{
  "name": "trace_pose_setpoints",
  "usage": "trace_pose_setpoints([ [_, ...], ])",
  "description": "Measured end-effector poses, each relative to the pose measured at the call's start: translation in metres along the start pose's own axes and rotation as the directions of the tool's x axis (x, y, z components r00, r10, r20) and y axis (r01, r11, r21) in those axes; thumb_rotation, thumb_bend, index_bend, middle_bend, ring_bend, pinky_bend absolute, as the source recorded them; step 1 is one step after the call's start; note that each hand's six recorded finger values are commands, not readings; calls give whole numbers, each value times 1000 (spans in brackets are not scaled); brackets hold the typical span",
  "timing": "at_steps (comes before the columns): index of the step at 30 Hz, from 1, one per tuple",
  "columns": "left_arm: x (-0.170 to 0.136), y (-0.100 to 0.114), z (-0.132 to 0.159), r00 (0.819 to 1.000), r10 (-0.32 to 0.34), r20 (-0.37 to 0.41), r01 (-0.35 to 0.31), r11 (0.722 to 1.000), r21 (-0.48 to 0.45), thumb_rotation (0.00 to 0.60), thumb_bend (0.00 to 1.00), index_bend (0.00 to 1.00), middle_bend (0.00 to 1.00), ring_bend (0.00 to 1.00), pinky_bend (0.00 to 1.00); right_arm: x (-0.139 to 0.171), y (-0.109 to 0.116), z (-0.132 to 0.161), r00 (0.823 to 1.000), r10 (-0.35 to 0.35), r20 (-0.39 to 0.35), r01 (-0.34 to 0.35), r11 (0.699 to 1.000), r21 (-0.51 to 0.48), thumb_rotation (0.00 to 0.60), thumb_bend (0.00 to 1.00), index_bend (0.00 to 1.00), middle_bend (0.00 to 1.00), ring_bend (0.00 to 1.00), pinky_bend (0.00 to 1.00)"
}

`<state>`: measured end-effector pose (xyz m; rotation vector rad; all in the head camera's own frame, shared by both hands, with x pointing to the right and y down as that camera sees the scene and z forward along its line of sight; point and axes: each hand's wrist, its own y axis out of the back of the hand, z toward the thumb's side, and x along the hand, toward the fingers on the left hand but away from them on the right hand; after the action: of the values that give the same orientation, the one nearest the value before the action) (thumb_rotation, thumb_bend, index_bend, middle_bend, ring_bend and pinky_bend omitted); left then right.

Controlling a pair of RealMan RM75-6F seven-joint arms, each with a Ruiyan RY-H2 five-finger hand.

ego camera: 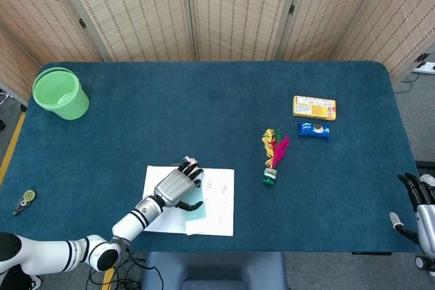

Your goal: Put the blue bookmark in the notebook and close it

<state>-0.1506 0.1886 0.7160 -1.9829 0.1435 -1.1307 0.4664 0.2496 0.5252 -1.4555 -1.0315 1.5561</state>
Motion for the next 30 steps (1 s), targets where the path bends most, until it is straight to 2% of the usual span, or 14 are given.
trace_pose_setpoints([
  [3, -3, 7, -2, 1000, 20, -2, -20, 1000, 0, 140, 358, 350, 116, 19, 112, 0, 0, 0, 1000, 0, 0, 0, 1000, 0, 600, 205, 137, 132, 201, 217],
  [9, -13, 16, -24, 998, 46, -52, -47, 999, -7, 141, 358, 350, 116, 19, 112, -2, -1, 0, 1000, 1, -6, -1, 1000, -4, 600, 205, 137, 132, 201, 217],
  [18, -27, 6, -61, 990, 17, -143, -19, 1000, -13, 138, 358, 350, 116, 17, 112, -3, -4, 2, 1000, 6, -17, -6, 1000, -11, 600, 205, 137, 132, 201, 217],
  [30, -14, 1, -57, 989, 5, -150, -9, 1000, -20, 140, 358, 350, 116, 17, 112, -2, -3, 0, 1000, 3, -11, -4, 1000, -11, 600, 205, 137, 132, 201, 217],
])
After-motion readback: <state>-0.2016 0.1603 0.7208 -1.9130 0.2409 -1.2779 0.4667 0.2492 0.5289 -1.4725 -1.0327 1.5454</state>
